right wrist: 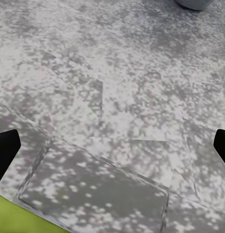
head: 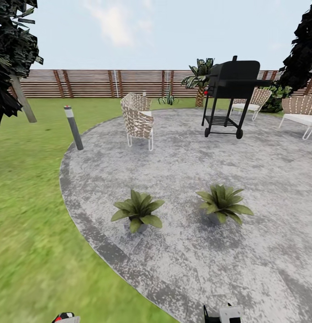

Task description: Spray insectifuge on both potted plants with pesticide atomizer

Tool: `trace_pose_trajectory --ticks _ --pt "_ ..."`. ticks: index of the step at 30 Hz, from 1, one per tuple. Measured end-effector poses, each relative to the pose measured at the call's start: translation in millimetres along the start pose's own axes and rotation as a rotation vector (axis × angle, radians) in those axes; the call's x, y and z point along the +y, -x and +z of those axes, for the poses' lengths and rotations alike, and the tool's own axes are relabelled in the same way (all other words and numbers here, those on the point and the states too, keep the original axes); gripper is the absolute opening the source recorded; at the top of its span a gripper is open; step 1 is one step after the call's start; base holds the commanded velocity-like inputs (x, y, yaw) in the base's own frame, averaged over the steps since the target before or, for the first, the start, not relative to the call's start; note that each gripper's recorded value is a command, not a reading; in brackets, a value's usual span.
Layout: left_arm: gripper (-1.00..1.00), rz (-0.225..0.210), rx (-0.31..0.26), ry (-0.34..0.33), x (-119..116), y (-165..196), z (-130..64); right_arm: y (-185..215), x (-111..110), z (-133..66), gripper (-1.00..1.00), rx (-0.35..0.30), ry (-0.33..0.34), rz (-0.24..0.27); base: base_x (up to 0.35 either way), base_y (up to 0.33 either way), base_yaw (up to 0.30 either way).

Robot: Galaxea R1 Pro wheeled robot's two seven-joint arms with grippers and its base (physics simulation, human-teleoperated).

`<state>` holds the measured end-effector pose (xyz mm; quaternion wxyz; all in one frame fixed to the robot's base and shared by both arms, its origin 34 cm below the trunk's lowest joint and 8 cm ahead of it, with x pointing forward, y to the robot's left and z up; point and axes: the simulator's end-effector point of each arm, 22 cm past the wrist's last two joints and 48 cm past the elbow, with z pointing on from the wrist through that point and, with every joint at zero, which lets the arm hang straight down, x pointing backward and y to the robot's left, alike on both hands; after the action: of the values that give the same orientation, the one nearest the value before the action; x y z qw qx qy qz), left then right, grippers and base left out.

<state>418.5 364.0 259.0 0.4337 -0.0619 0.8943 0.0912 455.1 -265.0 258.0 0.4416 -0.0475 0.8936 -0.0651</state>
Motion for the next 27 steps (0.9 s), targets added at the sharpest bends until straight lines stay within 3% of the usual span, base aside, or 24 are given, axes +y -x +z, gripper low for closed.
trace_pose_trajectory --ticks 7,9,11,12,13,17,22,25,27 --pt "-1.0 0.02 -0.008 -0.02 -1.2 4.9 2.6 3.6 2.4 1.2 1.0 -0.009 0.008 -0.004 0.002 -0.002 0.0" --pt "-1.0 0.043 -0.013 -0.058 -8.5 7.7 4.2 9.6 8.7 3.0 1.0 -0.025 0.038 -0.027 0.0 0.0 0.0" --pt "-1.0 0.091 -0.009 -0.139 -25.9 6.9 3.4 27.4 22.5 7.9 1.0 -0.071 0.105 -0.07 0.0 0.0 0.0" --pt "-1.0 0.134 -0.008 -0.21 -39.2 6.5 2.1 42.6 37.0 10.7 1.0 -0.11 0.173 -0.106 0.0 0.0 0.0" --pt "-1.0 0.143 -0.007 -0.229 -41.8 6.6 1.9 49.8 46.8 11.0 1.0 -0.129 0.218 -0.131 0.0 0.0 0.0" --pt "-1.0 0.281 0.006 -0.426 -69.6 0.4 -6.6 61.9 75.2 7.6 1.0 -0.164 0.349 -0.2 0.0 0.0 0.0" --pt "-1.0 0.447 0.039 -0.678 -110.0 -7.6 -20.7 63.2 97.8 4.7 1.0 -0.152 0.463 -0.296 0.0 0.0 0.0" --pt "-1.0 0.491 0.068 -0.752 -120.4 -9.0 -23.0 58.7 115.7 -1.0 1.0 -0.131 0.56 -0.376 0.0 0.0 0.0" --pt "-1.0 0.523 0.108 -0.827 -130.3 -6.8 -23.4 54.1 136.0 -12.3 1.0 -0.12 0.685 -0.455 0.0 0.0 0.0"
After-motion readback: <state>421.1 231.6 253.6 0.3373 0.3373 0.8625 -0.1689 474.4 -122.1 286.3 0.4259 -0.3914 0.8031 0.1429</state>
